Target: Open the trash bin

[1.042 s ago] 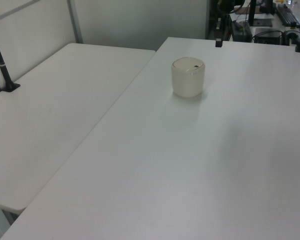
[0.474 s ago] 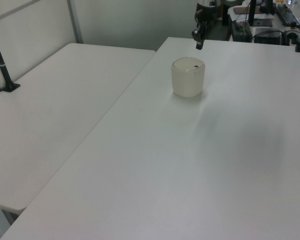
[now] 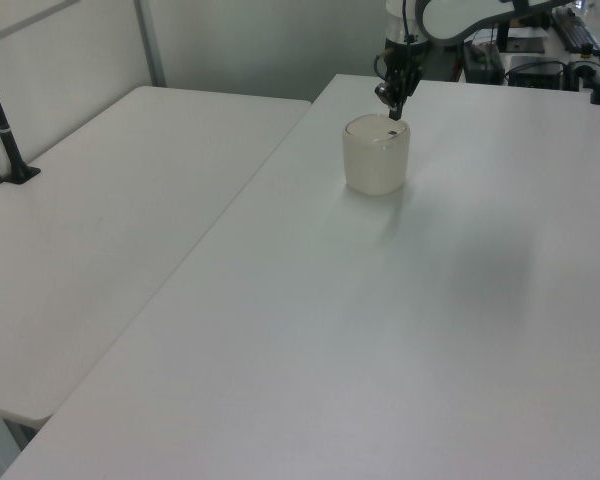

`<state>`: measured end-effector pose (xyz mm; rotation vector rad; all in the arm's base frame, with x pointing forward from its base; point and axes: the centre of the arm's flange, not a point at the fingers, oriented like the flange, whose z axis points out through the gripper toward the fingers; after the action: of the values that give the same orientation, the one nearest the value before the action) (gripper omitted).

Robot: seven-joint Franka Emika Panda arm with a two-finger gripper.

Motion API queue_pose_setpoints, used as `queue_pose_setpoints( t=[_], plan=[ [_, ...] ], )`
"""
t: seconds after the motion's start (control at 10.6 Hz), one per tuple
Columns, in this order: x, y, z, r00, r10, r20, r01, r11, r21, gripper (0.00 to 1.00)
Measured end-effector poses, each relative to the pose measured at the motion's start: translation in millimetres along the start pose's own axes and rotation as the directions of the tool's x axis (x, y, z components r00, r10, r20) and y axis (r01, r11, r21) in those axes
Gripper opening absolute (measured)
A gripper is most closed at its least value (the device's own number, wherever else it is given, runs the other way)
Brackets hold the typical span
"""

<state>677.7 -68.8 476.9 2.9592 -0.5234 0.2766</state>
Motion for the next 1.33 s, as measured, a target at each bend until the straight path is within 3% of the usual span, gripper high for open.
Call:
queue_pose_setpoints(
  t=[0.28,0.76,1.04,1.33],
  plan=[
    [9.9,18.5,7.4,0.998,0.054,-0.034,-0.054,0.999,-0.004,0.01],
    [8.2,13.2,40.2,0.999,0.048,0.010,-0.047,0.999,-0.019,0.01],
    [10.4,12.6,36.1,0.999,0.047,0.000,-0.047,0.999,-0.018,0.01],
    [12.2,11.3,1.1,0.998,0.050,-0.032,-0.050,0.999,0.000,0.01]
  ],
)
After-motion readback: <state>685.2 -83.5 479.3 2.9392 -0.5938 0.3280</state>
